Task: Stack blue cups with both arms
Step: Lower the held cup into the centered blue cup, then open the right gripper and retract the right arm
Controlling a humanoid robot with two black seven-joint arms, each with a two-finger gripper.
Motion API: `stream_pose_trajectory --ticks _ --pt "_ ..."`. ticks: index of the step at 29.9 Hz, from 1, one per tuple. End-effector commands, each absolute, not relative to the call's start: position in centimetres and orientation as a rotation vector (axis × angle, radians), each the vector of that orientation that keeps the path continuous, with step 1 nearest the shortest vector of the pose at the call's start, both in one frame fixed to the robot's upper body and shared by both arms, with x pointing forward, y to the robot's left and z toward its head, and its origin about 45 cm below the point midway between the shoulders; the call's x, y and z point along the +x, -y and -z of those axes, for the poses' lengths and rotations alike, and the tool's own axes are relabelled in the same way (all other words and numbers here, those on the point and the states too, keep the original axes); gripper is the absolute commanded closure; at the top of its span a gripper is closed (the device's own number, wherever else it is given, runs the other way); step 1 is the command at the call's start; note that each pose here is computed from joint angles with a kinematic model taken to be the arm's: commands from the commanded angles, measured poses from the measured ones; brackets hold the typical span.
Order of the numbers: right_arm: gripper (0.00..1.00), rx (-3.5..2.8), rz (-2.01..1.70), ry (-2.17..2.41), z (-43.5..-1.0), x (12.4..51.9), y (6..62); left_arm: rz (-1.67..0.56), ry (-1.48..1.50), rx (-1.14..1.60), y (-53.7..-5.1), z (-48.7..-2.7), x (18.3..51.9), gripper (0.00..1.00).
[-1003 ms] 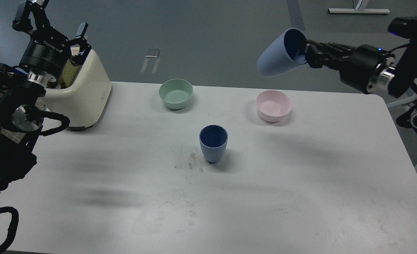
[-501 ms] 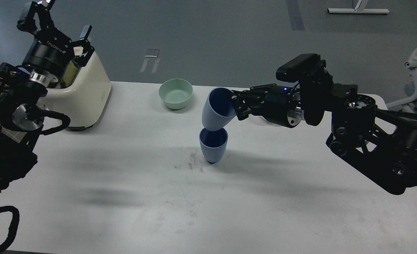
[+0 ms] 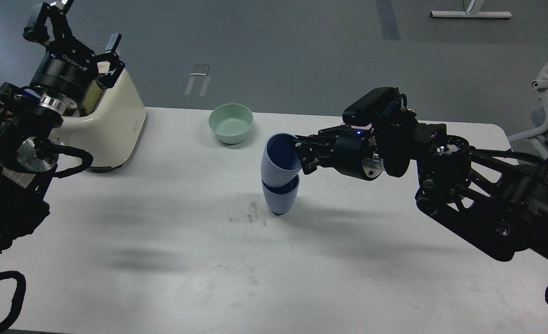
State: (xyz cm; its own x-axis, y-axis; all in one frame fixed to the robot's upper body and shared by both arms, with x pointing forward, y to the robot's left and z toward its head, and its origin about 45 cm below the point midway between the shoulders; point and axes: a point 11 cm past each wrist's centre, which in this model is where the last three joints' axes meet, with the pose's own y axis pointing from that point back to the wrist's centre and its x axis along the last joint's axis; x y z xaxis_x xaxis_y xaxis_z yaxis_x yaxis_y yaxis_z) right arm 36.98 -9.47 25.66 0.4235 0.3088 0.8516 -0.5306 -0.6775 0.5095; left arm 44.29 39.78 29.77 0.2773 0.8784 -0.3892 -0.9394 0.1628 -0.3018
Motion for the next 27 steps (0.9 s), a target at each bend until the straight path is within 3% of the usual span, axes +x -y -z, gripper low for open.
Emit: stream_pose_trajectory --ticks 1,7,10,12,13,14,15,16,21,27 --pt "1.0 1.892 -1.334 0.17 -24.9 36.7 9.6 -1.303 -0.135 -0.538 -39.8 -29.8 44.3 0.02" --pt "0.98 1.894 -1.33 0.153 -24.5 36.4 9.4 -1.303 -0.135 -0.538 -39.8 -29.8 44.3 0.02" --pt "0.75 1.894 -1.33 0.153 -24.5 36.4 9.4 -1.303 -0.135 -0.538 -39.8 -29.8 44.3 0.02" --pt "0.49 1.895 -1.331 0.156 -24.6 36.4 9.4 -1.302 -0.136 -0.539 -39.8 -29.7 44.3 0.02" --pt "0.49 1.895 -1.331 0.156 -24.6 36.4 9.4 -1.302 -0.136 -0.539 -39.8 -29.7 44.3 0.02" --pt "0.32 1.897 -1.332 0.157 -24.6 36.4 9.3 -1.301 -0.135 -0.538 -39.7 -29.8 44.3 0.02" --pt "0.04 1.899 -1.333 0.161 -24.7 36.4 9.3 -1.302 -0.136 -0.539 -39.8 -29.7 44.3 0.02" --pt "0.0 1.901 -1.332 0.161 -24.7 36.4 9.3 -1.302 -0.136 -0.539 -39.8 -29.7 44.3 0.02" --pt "0.0 1.903 -1.327 0.179 -25.1 36.7 9.7 -1.302 -0.135 -0.537 -39.8 -29.7 44.3 0.02" --pt "0.0 1.965 -1.351 0.399 -29.9 39.1 10.0 -1.301 -0.135 -0.538 -39.7 -29.8 44.3 0.02"
